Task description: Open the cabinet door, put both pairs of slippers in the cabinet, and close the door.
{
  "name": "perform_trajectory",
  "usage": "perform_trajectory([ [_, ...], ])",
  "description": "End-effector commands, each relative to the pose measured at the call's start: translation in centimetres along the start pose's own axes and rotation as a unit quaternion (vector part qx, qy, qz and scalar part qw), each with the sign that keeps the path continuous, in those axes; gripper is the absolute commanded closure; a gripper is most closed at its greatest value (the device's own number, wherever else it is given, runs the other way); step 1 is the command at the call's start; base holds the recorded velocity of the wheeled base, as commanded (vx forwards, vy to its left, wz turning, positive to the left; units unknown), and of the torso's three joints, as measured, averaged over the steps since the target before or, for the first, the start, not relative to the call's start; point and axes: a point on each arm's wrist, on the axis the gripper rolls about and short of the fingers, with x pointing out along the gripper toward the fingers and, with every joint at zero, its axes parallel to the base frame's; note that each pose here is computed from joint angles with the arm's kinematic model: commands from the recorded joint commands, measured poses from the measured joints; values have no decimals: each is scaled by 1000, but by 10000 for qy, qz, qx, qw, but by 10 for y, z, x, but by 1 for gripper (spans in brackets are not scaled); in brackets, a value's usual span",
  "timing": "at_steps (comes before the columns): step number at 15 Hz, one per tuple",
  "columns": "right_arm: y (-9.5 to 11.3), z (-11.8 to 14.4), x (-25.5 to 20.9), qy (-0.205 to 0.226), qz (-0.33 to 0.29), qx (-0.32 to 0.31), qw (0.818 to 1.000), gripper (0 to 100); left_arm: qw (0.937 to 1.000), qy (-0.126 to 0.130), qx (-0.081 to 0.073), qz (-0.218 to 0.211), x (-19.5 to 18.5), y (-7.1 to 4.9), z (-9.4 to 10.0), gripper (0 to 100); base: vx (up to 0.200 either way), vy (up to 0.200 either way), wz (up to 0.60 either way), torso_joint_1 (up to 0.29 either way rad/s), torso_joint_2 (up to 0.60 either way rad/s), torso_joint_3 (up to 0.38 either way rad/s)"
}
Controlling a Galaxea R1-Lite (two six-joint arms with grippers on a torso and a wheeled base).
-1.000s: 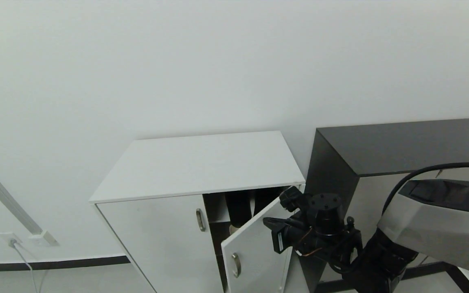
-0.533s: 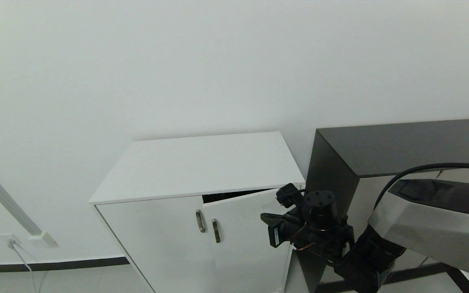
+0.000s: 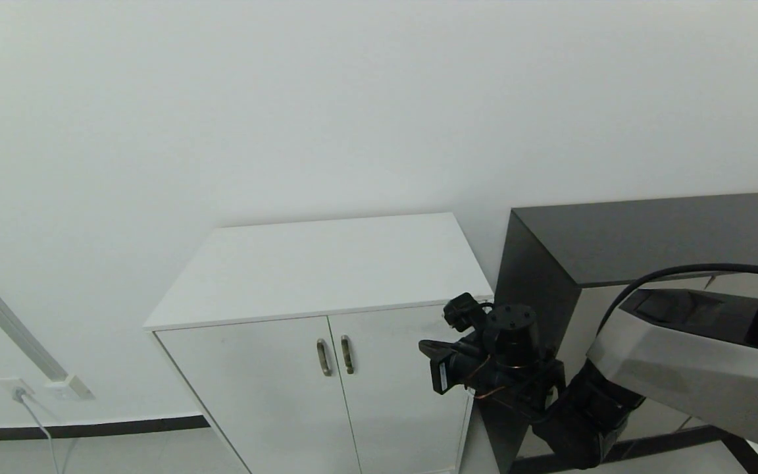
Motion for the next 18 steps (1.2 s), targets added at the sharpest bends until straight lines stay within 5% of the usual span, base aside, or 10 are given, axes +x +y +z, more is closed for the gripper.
perform_trajectory([
  [1,-2,-2,7,-23,-17,2,10000,100,10000,3,0,3,0,0,0,100,0,0,0,0,0,0],
  [3,-5,0,8,-57,-43,7,10000,100,10000,3,0,3,0,0,0,100,0,0,0,0,0,0],
  [10,19,84,-89,-639,-186,-58,9978,100,10000,3,0,3,0,0,0,100,0,0,0,0,0,0],
  [13,-6,94,-121,-829,-1218,58,9891,100,10000,3,8,3,0,0,0,100,0,0,0,0,0,0],
  [18,-75,88,-215,-1036,-3473,397,9312,100,10000,3,8,3,0,0,0,100,0,0,0,0,0,0],
])
